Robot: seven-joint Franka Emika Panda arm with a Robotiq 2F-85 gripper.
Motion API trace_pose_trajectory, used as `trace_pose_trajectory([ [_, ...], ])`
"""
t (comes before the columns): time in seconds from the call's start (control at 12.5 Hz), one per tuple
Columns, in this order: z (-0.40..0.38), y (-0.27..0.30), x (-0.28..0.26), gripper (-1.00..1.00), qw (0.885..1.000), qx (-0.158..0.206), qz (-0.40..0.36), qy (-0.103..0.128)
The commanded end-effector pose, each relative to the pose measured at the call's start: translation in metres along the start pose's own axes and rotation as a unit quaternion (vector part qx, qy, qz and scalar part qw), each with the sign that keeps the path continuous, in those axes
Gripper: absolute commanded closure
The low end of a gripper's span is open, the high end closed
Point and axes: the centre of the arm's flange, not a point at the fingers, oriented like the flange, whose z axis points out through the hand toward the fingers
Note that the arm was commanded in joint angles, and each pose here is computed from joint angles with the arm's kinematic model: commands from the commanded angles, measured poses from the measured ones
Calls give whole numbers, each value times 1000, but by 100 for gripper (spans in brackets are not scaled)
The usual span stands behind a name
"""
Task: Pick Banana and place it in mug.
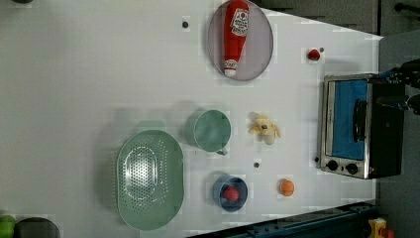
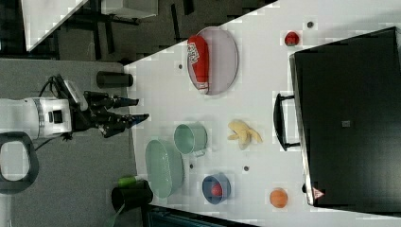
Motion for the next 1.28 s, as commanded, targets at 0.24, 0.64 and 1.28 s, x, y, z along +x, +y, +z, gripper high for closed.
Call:
trace_pose_trajectory([
  [0.24, -80, 138, -84, -99, 999, -1, 32, -20],
  [0.64, -11, 117, -67, -100, 999, -5, -33, -23],
  [1.28, 182, 84, -40, -100, 979, -13, -201, -27],
])
